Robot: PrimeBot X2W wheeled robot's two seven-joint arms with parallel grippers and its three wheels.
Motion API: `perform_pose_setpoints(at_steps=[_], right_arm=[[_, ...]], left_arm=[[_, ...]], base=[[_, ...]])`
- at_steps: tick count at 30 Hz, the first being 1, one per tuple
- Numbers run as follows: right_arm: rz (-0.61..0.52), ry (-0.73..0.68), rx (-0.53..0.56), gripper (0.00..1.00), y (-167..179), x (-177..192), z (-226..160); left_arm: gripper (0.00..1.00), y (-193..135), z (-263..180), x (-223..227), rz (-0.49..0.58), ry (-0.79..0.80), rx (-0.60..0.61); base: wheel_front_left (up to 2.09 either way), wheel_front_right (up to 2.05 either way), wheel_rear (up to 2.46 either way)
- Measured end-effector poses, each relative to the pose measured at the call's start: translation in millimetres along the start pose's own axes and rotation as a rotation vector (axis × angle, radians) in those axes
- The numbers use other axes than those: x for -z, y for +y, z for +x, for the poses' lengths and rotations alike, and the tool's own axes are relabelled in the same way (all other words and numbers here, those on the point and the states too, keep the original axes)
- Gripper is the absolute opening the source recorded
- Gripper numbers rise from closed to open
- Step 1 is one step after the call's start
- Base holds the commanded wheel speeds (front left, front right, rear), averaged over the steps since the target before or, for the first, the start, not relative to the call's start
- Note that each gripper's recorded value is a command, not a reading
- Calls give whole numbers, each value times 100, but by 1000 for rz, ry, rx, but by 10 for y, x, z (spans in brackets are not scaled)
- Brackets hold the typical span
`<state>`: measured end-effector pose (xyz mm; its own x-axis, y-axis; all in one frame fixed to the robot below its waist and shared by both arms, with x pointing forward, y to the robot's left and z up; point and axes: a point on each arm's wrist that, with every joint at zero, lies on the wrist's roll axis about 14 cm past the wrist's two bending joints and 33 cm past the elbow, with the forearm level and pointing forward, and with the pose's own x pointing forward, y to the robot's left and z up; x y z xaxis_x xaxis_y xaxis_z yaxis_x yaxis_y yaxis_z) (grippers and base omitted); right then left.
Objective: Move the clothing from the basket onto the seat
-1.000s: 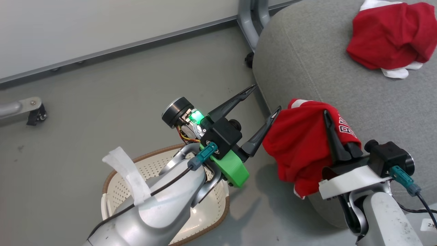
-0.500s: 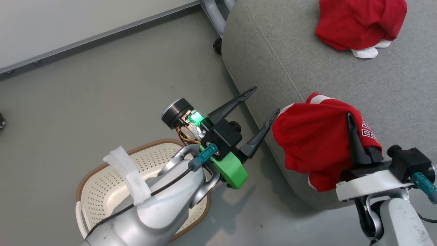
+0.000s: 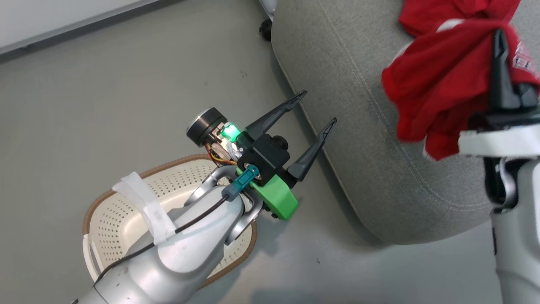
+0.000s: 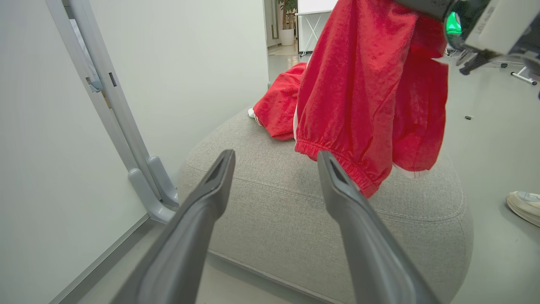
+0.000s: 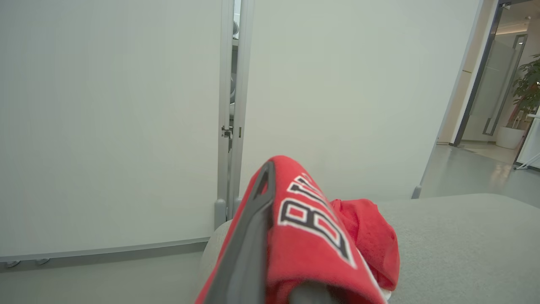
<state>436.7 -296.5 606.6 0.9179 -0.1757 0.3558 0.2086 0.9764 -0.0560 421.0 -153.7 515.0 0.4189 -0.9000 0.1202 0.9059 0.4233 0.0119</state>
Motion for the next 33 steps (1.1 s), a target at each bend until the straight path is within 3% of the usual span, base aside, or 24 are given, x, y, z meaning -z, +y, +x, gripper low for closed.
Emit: perform_pose_setpoints(at_steps=[10,19,26,33], right_arm=[[-167,-206,3,0,-287,-484,921],[-264,-201,72,0,-718,-416,1533],[-311,-107,142,0,-1031,-75,1742],[-300,75,130,0,-776,787,1604]], left_arm=[[100,280,7,342,-30,33,-24],[100,466,-1,719,-72,67,-37],[100,553,-67,1013,-104,110,-49],[100,599,-147,1226,-123,148,-58]], base=[[0,0,0],[0,0,0],[0,0,0],[0,0,0]])
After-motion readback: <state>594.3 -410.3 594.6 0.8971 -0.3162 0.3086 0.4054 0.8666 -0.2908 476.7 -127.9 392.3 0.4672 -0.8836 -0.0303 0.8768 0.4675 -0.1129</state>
